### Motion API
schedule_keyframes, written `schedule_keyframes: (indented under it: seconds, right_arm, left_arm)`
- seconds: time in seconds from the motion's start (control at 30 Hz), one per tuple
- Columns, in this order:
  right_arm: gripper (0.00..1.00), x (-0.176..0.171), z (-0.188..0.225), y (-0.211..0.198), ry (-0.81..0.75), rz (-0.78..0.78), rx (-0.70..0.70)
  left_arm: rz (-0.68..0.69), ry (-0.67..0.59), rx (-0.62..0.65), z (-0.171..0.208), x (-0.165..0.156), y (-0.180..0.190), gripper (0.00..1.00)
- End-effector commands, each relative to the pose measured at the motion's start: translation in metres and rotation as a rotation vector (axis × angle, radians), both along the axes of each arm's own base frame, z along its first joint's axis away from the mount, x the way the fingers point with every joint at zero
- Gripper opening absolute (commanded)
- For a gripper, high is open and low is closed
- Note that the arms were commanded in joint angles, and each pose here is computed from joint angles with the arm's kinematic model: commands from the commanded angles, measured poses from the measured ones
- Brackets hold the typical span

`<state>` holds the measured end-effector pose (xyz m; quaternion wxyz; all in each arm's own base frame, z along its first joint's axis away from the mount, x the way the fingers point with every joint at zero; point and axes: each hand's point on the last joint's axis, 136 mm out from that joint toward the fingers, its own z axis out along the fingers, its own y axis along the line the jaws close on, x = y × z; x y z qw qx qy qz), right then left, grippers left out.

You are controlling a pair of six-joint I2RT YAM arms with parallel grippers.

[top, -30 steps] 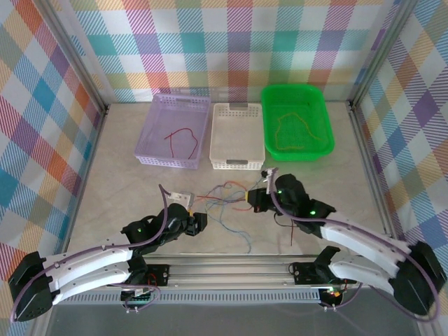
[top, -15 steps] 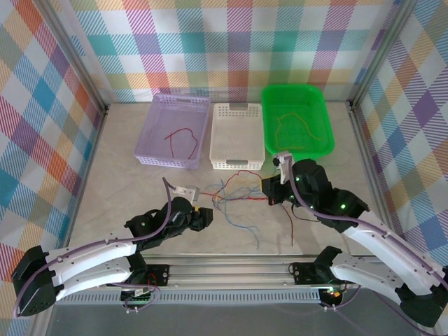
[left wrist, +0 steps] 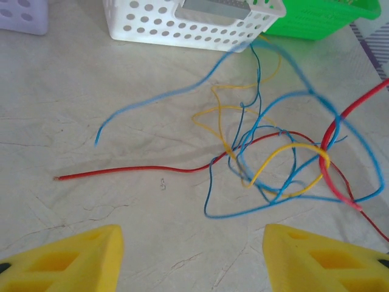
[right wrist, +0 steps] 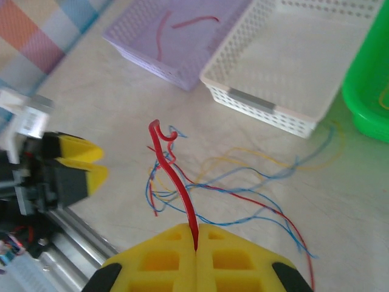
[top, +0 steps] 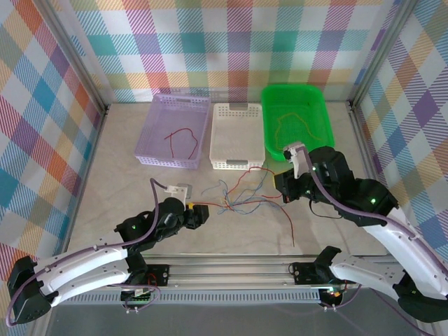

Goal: Untangle the cables

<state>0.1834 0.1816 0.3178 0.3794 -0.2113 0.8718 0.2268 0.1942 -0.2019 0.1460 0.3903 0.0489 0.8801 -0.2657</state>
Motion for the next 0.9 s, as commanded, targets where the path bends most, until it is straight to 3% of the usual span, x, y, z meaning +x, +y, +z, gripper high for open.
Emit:
schedule_keyframes:
  seconds: [0.0,0.17,0.43,0.6,0.87]
  right_arm:
    - [0.00,-0.007,0.001,-0.008,-0.026,0.023,-0.032]
    - [0.00,-0.024,0.009,0.019,-0.011,0.174,0.097]
    - [0.00,-0.046,-0.001,0.057,0.090,0.369,0.230]
    - [0.00,-0.046,-0.002,0.061,0.098,0.385,0.240]
    - [0.00,-0.050,0.001,0.070,0.108,0.433,0.276]
  left_arm:
    - [0.033,-0.030,-0.057,0.029,0.007,-0.002,0.63]
    - [-0.032,-0.048,-0.159,0.068,0.010,-0.028,0.66]
    - [-0.302,-0.092,-0.364,0.138,-0.004,-0.089,0.72]
    - [-0.428,-0.052,-0.384,0.140,-0.016,-0.112,0.72]
    - [-0.463,-0.038,-0.391,0.133,-0.024,-0.112,0.72]
